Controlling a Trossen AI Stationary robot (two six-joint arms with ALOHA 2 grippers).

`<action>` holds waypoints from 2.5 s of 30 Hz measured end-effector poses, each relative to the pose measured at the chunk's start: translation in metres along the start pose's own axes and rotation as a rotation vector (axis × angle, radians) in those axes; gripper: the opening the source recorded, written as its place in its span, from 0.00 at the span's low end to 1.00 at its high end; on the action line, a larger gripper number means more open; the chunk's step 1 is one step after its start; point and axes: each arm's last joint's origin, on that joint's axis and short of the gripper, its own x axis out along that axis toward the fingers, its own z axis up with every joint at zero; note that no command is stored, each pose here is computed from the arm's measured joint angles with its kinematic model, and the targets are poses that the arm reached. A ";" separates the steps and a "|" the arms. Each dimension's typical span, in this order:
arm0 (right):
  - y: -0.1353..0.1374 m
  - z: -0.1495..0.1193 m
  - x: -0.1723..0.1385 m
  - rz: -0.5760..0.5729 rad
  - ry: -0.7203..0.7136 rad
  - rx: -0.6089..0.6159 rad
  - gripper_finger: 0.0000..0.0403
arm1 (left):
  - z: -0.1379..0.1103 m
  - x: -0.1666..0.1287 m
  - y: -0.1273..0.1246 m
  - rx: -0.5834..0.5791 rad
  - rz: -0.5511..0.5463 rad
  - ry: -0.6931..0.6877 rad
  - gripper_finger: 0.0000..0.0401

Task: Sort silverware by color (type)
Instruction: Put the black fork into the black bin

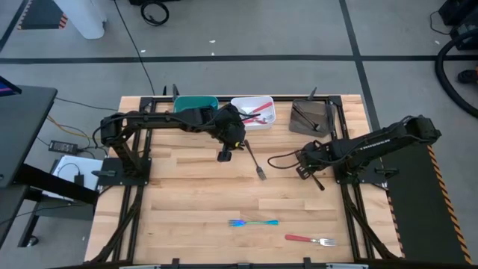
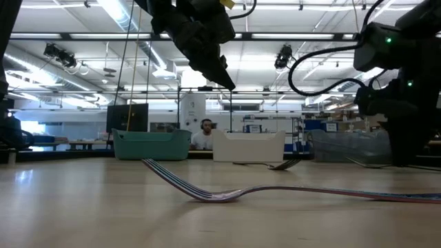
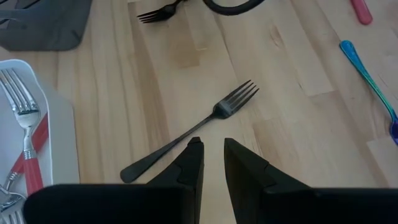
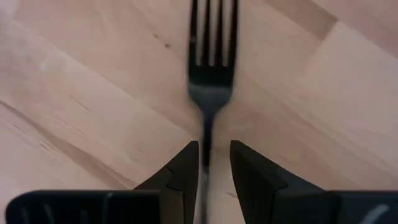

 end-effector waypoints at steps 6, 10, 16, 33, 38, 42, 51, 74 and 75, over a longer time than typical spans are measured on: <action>-0.005 -0.001 0.012 0.037 -0.027 0.027 0.25 | 0.000 0.000 0.000 0.000 0.000 0.000 0.16; -0.009 -0.002 0.013 0.004 -0.032 0.080 0.23 | 0.000 0.000 0.000 0.000 0.000 0.000 0.16; -0.009 -0.001 0.014 0.000 -0.054 0.066 0.08 | 0.000 0.000 0.000 0.000 0.000 0.000 0.16; 0.009 0.013 -0.008 0.063 -0.066 -0.046 0.03 | 0.000 0.000 0.000 0.000 0.000 0.000 0.16; 0.015 0.025 -0.024 0.053 -0.093 -0.096 0.03 | -0.001 0.000 0.000 -0.004 -0.002 0.006 0.16; 0.016 0.044 -0.045 -0.040 -0.210 -0.153 0.03 | -0.001 0.000 0.000 -0.004 -0.002 0.006 0.16; -0.008 0.107 -0.077 -0.403 -0.544 -0.176 0.03 | -0.001 0.000 0.000 -0.005 -0.002 0.006 0.16; -0.063 0.133 -0.033 -0.513 -0.532 -0.271 0.22 | -0.004 0.000 -0.002 -0.007 -0.015 0.039 0.16; -0.063 0.133 -0.033 -0.514 -0.531 -0.273 0.23 | -0.004 0.000 -0.002 -0.007 -0.015 0.039 0.16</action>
